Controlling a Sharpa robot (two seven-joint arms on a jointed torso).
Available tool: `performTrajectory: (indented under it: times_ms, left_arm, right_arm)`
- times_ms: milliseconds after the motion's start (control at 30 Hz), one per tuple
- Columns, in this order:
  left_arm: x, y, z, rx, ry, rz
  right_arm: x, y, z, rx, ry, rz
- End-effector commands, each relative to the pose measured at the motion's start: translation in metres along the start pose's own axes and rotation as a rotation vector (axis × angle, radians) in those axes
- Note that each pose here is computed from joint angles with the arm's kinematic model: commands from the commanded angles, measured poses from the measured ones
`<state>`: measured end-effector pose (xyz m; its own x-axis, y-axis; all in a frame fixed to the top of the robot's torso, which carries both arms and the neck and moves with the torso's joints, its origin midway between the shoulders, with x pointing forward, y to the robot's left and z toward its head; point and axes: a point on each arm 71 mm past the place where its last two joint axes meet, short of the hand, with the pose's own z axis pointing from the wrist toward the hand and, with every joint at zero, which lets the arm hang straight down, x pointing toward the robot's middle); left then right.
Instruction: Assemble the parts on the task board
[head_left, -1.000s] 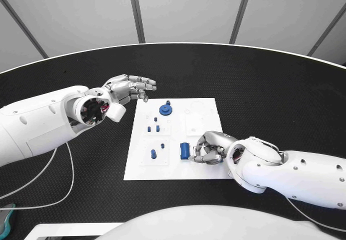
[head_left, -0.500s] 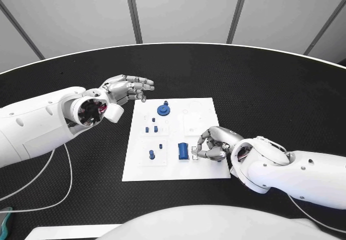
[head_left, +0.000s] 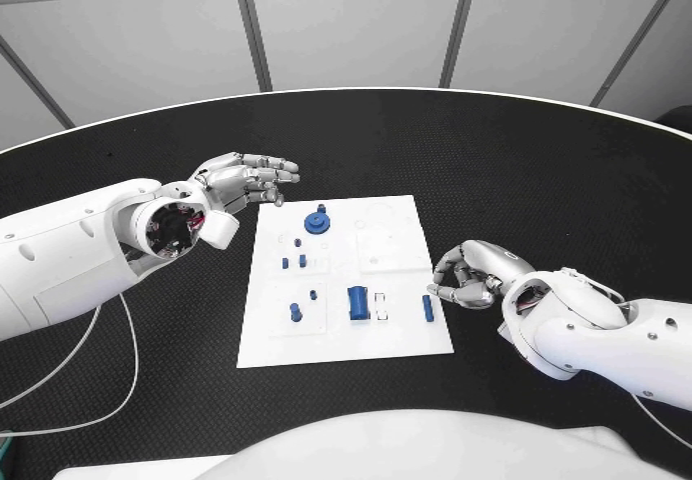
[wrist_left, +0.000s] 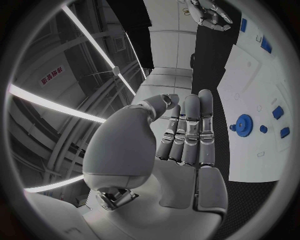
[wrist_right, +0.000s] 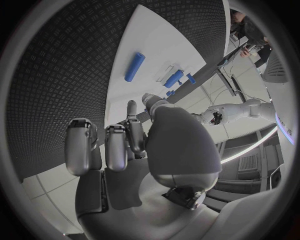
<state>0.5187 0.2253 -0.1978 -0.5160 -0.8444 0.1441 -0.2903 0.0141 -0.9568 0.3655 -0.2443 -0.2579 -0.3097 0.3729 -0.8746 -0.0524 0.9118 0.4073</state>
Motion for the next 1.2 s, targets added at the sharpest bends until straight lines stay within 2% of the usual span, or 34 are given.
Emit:
performTrajectory:
  times_ms: [33, 200, 400, 567, 1200]
  left_arm:
    - [0.0004, 0.0005, 0.0001, -0.001, 0.002, -0.001]
    - [0.0, 0.0009, -0.0005, -0.001, 0.002, -0.001]
    - [-0.0005, 0.001, -0.0014, -0.002, 0.001, -0.001]
    - [-0.0013, 0.0011, -0.0023, -0.003, -0.001, -0.001]
    - [-0.0027, 0.0012, -0.0042, -0.005, -0.004, -0.001]
  right_arm:
    - [0.001, -0.003, 0.002, 0.018, -0.002, -0.005]
    - [0.003, -0.006, 0.004, 0.048, 0.008, -0.015]
    - [0.01, -0.006, 0.005, 0.064, 0.049, -0.036]
    - [0.017, -0.005, 0.004, 0.067, 0.075, -0.039]
    - [0.03, -0.002, 0.007, 0.067, 0.111, -0.047]
